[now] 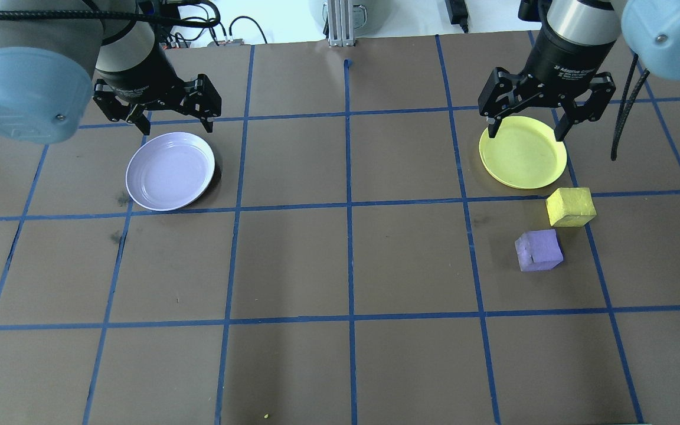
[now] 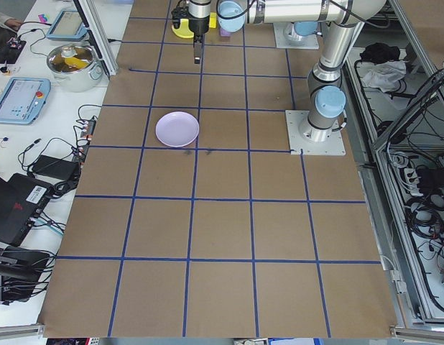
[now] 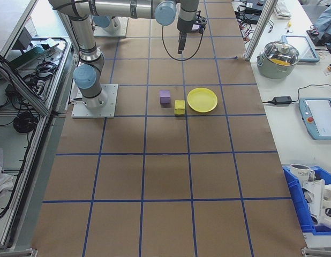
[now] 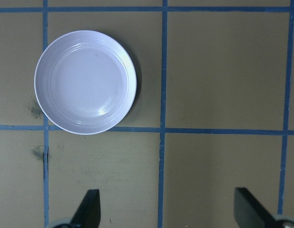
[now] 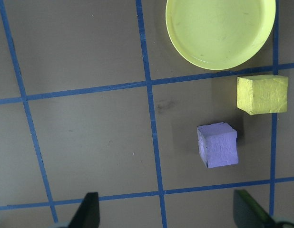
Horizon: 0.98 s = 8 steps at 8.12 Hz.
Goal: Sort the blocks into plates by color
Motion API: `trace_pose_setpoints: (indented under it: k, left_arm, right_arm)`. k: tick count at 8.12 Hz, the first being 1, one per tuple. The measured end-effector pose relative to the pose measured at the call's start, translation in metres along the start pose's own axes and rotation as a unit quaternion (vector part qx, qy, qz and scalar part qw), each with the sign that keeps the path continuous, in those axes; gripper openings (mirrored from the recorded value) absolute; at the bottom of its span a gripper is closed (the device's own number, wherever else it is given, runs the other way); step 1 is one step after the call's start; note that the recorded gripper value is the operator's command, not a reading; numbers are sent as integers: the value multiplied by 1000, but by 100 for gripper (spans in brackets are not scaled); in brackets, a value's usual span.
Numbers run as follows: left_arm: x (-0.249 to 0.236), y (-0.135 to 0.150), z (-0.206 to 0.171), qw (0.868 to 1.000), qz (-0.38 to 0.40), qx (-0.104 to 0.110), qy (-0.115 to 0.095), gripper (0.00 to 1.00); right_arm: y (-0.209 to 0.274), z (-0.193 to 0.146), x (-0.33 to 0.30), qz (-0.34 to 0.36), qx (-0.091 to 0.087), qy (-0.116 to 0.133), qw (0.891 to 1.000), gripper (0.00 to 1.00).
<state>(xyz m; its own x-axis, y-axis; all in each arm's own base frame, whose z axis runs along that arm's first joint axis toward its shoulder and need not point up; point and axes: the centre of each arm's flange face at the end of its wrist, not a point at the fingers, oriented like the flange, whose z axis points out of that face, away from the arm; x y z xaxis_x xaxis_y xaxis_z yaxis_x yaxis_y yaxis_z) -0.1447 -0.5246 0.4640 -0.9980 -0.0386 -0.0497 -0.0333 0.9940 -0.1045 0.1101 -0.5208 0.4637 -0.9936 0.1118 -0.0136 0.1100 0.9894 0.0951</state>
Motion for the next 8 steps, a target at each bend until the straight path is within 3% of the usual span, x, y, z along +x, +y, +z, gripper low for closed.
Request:
trace_pose_setpoints:
  k: [4, 6, 8]
  left_arm:
    - [-1, 3, 3, 1000, 0, -2, -2, 100]
    - [-1, 3, 3, 1000, 0, -3, -3, 100]
    - [-1, 3, 3, 1000, 0, -3, -2, 100]
  right_arm:
    - [-3, 3, 4, 1, -3, 1, 1000, 100]
    - [-25, 10, 25, 6, 14, -3, 1000, 100]
    - [-72, 41, 60, 6, 31, -6, 999, 100]
